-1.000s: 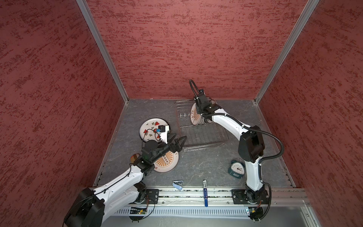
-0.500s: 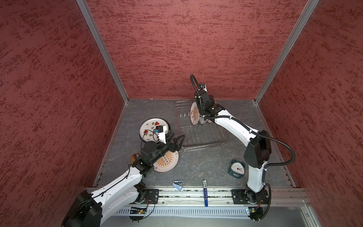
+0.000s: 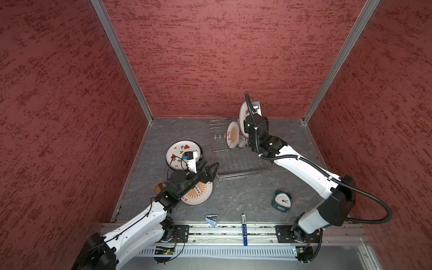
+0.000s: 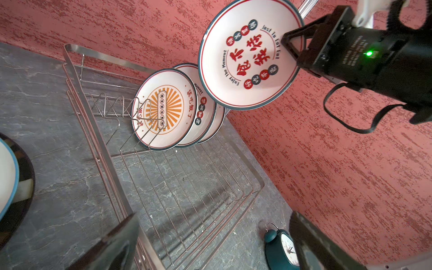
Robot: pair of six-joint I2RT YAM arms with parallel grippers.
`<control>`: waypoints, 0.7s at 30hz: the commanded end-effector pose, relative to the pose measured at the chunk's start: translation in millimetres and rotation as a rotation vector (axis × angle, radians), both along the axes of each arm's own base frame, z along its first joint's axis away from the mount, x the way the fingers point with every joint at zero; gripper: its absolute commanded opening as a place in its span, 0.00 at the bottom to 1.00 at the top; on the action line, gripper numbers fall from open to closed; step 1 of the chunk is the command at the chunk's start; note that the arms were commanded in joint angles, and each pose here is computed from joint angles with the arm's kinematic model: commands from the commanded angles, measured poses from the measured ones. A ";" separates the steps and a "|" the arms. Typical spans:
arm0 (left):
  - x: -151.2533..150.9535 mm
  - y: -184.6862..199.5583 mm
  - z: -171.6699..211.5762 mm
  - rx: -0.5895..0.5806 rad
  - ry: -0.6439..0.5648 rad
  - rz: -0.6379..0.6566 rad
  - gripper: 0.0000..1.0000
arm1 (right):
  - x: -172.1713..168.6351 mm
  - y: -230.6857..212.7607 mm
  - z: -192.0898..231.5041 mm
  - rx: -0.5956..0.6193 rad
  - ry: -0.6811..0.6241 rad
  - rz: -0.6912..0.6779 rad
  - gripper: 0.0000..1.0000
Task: Unload the plates from the dish rack
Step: 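Lift the red-text plate up out of the rack with the right gripper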
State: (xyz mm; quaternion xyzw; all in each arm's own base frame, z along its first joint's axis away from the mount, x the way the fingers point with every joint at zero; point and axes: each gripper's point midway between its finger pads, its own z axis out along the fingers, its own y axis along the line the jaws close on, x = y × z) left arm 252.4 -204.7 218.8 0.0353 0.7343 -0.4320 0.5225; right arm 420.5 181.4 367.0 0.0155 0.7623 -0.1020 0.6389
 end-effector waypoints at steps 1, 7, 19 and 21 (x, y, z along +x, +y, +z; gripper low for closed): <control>-4.3 -4.4 11.6 -0.014 -0.006 -0.024 1.00 | -24.6 -14.5 38.8 0.156 -0.136 0.028 0.00; -11.8 -5.9 22.4 -0.047 -0.039 -0.063 0.99 | -77.8 -10.4 36.9 0.385 -0.173 0.297 0.00; -40.8 1.0 23.0 -0.112 0.005 -0.153 0.99 | -150.7 37.8 -19.6 0.809 -0.105 0.793 0.00; -35.8 6.2 18.2 -0.109 0.030 -0.107 0.89 | -155.0 47.1 -29.3 0.855 -0.095 0.853 0.00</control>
